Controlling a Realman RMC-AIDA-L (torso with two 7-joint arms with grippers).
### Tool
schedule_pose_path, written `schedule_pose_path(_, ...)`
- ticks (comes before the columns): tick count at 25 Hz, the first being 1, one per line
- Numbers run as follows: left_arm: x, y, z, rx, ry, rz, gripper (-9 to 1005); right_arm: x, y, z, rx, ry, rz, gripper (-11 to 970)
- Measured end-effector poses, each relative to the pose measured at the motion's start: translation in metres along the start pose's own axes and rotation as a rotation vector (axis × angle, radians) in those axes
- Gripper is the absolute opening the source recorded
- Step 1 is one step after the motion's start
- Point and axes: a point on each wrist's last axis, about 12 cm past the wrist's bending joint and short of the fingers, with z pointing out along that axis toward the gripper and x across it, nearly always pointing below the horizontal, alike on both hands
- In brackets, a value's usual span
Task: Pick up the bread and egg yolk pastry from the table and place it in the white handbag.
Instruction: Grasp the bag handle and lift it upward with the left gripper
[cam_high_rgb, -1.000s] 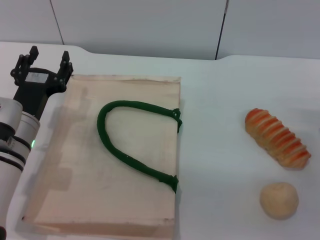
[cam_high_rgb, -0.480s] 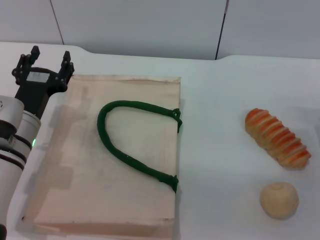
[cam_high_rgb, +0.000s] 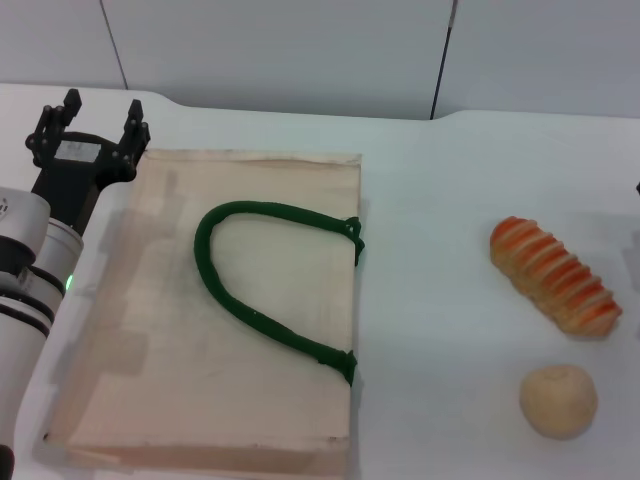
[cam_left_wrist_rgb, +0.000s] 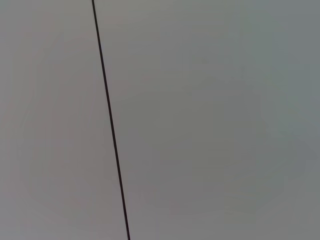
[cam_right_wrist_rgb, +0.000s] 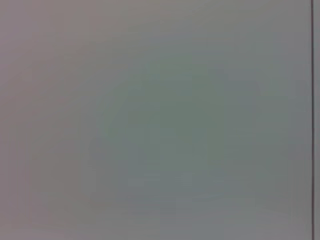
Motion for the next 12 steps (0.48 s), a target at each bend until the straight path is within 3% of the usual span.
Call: schedule_pose_path(12, -0.001, -0.011, 0.006, 0.040, 0.026, 0.020, 708, 0.002, -0.001, 0.004, -0.006, 0.024, -0.009, 861)
